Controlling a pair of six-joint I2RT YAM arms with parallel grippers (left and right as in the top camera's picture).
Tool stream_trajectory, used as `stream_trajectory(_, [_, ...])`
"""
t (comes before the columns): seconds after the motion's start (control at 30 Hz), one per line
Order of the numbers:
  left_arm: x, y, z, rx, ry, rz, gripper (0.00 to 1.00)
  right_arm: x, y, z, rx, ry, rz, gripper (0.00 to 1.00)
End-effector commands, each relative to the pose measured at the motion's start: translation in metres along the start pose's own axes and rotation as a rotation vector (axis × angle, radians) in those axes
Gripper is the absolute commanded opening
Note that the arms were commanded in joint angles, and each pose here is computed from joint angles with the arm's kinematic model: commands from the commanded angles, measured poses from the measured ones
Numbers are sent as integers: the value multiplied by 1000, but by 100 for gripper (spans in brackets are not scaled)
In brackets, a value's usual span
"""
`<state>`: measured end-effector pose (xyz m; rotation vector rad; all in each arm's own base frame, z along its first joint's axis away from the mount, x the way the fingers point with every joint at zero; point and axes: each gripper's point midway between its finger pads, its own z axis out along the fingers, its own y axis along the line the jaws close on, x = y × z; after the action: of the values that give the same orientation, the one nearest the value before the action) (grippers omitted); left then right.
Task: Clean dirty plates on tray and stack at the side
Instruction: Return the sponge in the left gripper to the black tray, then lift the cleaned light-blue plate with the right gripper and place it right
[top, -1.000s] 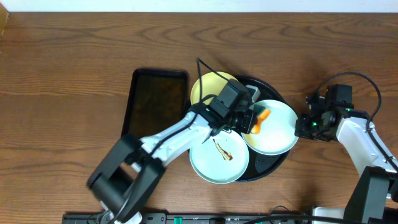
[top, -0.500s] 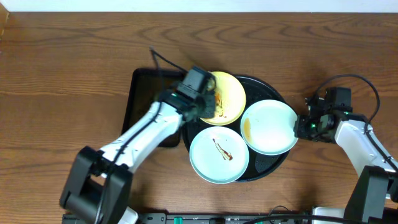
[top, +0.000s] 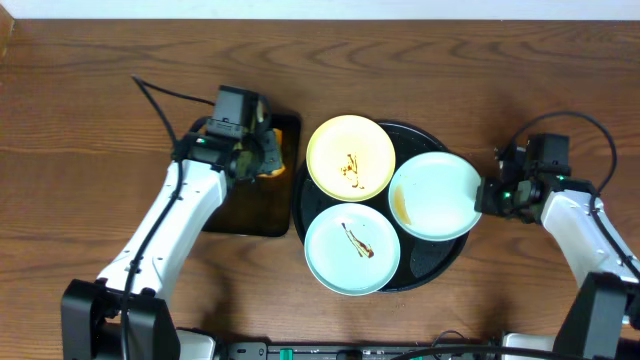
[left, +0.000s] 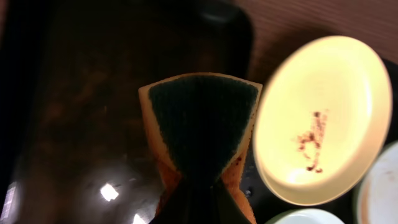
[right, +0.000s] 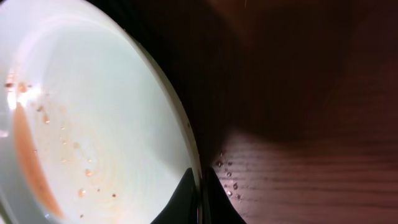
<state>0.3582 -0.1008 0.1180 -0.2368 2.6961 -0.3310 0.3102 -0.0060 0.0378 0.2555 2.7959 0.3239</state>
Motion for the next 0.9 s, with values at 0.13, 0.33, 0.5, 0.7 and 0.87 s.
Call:
stream_trajectory(0.13, [-5, 27, -12, -49, 5, -52, 8, -43, 9, -57, 84, -217, -96, 1])
stream_trajectory(0.33, [-8, 41, -14, -67, 3, -89, 8, -50, 2, -91, 353, -325, -189, 1])
stream_trajectory(0.5, [-8, 43, -14, -70, 4, -93, 7, -55, 9, -116, 593, -414, -282, 1])
stream_trajectory(0.7, [-8, 43, -14, -70, 4, -93, 7, -54, 47, -138, 777, -535, -426, 1])
stream_trajectory(0.87, [-8, 43, -14, -70, 6, -93, 7, -45, 85, -151, 840, -620, -560, 1])
